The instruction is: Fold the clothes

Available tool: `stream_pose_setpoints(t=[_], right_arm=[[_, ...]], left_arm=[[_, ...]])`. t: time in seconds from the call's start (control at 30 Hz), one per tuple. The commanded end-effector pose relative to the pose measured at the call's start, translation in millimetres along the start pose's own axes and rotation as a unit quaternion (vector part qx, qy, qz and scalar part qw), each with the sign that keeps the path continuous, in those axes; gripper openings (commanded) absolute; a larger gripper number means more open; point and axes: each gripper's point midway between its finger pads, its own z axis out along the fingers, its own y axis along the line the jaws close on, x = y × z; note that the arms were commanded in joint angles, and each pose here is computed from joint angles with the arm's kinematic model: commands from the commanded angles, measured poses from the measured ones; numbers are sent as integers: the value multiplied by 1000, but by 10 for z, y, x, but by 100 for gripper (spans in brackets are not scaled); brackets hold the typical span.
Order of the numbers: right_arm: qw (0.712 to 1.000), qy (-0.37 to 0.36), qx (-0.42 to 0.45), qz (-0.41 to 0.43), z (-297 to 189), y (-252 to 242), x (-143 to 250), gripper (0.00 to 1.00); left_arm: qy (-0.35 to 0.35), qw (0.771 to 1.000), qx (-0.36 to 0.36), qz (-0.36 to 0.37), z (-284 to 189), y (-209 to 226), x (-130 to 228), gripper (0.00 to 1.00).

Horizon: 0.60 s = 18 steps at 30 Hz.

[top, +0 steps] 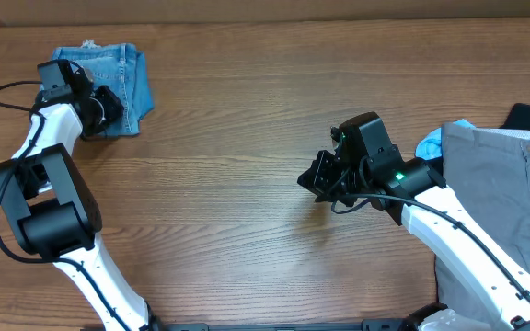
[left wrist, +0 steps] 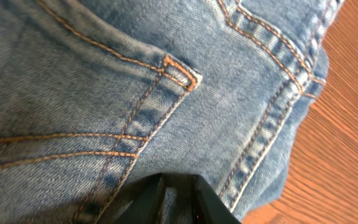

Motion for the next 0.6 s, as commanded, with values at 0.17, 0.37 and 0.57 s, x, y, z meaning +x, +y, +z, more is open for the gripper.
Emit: stream_pose_setpoints(t=[0.17, 0.37, 0.57], right_arm=[[1000, -8, -8, -2, -48, 55, -48, 5], [1000, -8, -7, -2, -48, 54, -48, 5], [1000, -8, -7, -2, -48, 54, -47, 5]], left_arm=[[66, 994, -57, 64, -464, 161, 87, 30], [78, 979, -175, 66, -597, 576, 159, 4], [89, 982, -151, 64, -554, 510, 218, 4]])
